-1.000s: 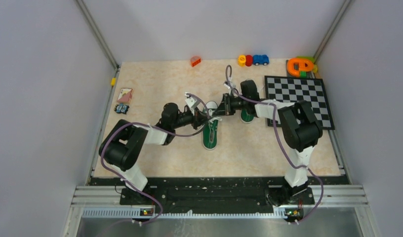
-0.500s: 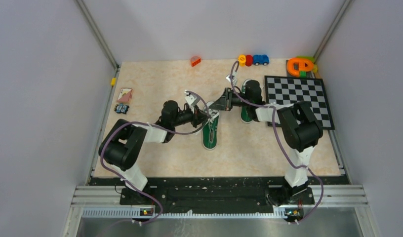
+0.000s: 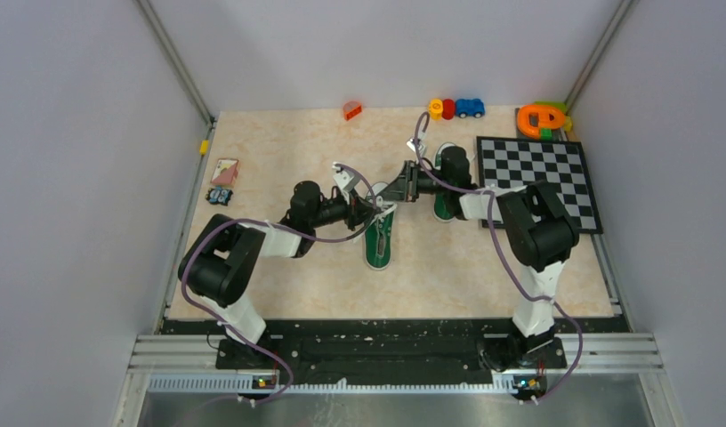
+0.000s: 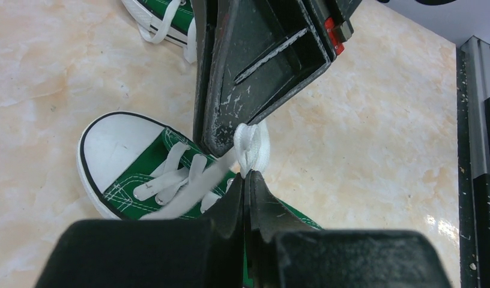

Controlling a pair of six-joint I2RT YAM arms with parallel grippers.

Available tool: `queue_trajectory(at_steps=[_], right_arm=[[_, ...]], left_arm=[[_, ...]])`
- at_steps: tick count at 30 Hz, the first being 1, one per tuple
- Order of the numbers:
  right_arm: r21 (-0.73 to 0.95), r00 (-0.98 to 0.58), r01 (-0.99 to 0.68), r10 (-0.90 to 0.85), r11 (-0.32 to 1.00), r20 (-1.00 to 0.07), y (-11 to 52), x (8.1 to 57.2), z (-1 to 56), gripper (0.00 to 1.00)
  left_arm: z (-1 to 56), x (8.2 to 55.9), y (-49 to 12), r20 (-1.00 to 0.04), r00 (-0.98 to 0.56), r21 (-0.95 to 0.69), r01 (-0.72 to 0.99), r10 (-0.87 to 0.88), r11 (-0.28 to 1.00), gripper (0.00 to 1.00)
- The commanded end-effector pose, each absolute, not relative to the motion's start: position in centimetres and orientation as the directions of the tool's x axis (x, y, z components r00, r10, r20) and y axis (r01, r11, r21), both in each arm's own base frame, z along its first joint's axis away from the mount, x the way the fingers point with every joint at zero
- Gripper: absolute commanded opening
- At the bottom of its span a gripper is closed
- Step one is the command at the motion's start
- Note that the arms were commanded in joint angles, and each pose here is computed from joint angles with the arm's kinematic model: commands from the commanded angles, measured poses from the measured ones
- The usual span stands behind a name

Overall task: Tie the shoes
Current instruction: Cross the shoelace with the shoelace.

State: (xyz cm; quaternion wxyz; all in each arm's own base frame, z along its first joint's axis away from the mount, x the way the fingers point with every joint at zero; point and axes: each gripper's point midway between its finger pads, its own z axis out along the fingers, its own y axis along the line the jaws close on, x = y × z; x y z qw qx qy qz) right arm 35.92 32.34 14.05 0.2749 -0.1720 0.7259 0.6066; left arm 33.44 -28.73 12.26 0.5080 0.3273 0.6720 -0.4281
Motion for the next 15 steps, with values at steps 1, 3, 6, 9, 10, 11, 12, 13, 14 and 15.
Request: queue_trajectory(at_steps=[1, 3, 6, 9, 10, 11, 12, 13, 14, 15], right_arm=[[0.778, -0.777, -0.604, 0.093, 0.172, -0.623, 32.2, 36.2, 14.5, 0.12], [0.782, -0.78, -0.6, 0.094, 0.168, -0.618, 32.2, 36.1, 14.5, 0.13], [0.789, -0.786, -0.594, 0.094, 0.16, -0.611, 32.2, 36.0, 14.5, 0.15], [0.803, -0.801, -0.574, 0.096, 0.16, -0.591, 32.2, 36.0, 14.1, 0.14], [0.806, -0.804, -0.568, 0.097, 0.165, -0.587, 32.1, 36.1, 14.0, 0.14], [0.804, -0.802, -0.569, 0.099, 0.17, -0.589, 31.9, 36.2, 13.9, 0.16], [0.801, -0.799, -0.571, 0.105, 0.18, -0.593, 31.6, 36.5, 14.0, 0.19], [0.791, -0.789, -0.58, 0.106, 0.195, -0.605, 31.3, 36.9, 14.0, 0.21], [0.786, -0.789, -0.578, 0.095, 0.219, -0.606, 31.2, 37.3, 14.0, 0.22], [0.781, -0.794, -0.573, 0.07, 0.249, -0.604, 31.2, 37.6, 13.7, 0.22]], left_arm=[[14.4, 34.0, -29.1, -0.978, -0.204, -0.205, 0.894, -0.045, 0.398, 0.0], [14.3, 34.1, -29.1, -0.977, -0.209, -0.21, 0.892, -0.045, 0.401, 0.0], [14.3, 34.2, -29.0, -0.975, -0.216, -0.217, 0.887, -0.05, 0.408, 0.0], [14.2, 34.2, -28.8, -0.973, -0.225, -0.227, 0.879, -0.054, 0.419, 0.0], [14.3, 34.3, -28.6, -0.972, -0.227, -0.229, 0.877, -0.057, 0.423, 0.0], [14.2, 34.3, -28.6, -0.972, -0.229, -0.232, 0.875, -0.058, 0.425, 0.0], [14.2, 34.3, -28.5, -0.971, -0.232, -0.234, 0.873, -0.059, 0.428, 0.0], [14.2, 34.2, -28.4, -0.971, -0.232, -0.235, 0.872, -0.059, 0.429, 0.0], [14.2, 34.2, -28.4, -0.971, -0.231, -0.235, 0.872, -0.062, 0.43, 0.0], [14.2, 34.1, -28.4, -0.971, -0.232, -0.236, 0.872, -0.063, 0.429, 0.0]])
